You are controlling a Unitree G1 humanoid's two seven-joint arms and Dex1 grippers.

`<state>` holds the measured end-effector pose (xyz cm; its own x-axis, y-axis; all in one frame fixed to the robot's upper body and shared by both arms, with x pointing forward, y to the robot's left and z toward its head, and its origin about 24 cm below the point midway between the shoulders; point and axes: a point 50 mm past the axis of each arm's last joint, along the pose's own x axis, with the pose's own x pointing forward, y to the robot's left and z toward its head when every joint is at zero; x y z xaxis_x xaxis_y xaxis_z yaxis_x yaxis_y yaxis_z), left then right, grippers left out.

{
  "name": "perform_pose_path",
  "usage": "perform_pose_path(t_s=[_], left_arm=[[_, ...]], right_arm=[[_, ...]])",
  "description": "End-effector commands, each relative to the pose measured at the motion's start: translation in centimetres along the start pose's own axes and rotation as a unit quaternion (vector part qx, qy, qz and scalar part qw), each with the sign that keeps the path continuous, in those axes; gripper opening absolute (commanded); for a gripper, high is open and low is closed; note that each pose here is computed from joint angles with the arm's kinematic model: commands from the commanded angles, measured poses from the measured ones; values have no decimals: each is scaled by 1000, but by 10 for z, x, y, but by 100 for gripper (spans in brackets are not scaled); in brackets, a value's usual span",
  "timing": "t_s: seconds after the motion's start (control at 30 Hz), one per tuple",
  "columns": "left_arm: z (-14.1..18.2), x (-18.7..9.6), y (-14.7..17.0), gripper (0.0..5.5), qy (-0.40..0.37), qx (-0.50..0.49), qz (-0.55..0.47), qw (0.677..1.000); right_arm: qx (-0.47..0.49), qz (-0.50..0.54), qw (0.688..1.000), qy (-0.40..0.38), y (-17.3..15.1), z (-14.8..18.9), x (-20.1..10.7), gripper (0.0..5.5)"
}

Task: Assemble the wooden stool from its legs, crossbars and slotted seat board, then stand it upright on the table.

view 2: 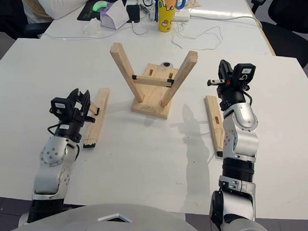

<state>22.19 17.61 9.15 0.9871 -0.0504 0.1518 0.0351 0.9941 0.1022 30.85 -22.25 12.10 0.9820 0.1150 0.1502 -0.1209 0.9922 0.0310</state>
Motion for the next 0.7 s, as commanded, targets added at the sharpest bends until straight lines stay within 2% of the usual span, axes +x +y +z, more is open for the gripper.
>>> perform_pose_path(t_s=[0.03, 0.17, 0.33, 0.47, 0.57, 0.63, 0.7], left_arm=[[32, 13, 5, 136, -55, 17, -1, 998], [60, 25, 11, 82, -93, 7, -3, 996], [81, 43, 25, 5, -102, -7, 2, 995], [101, 51, 31, 1, -122, -26, -2, 992], [105, 54, 32, 1, -115, -38, -4, 993], [99, 55, 30, 1, -98, -40, -8, 994], [77, 53, 26, 1, -56, -37, -17, 998]], right_arm=[[0, -4, 1000, -3, 1, 0, -2, 0], [1, -4, 1000, -3, 2, -1, -2, 0], [3, -2, 1000, -3, 4, -2, -1, 0], [5, -1, 1000, -5, 6, -2, -1, 0], [6, -5, 1000, -5, 6, -3, -3, 0], [7, -6, 1000, -5, 6, -4, -4, 0], [12, -10, 1000, -7, 7, -4, -4, 0]])
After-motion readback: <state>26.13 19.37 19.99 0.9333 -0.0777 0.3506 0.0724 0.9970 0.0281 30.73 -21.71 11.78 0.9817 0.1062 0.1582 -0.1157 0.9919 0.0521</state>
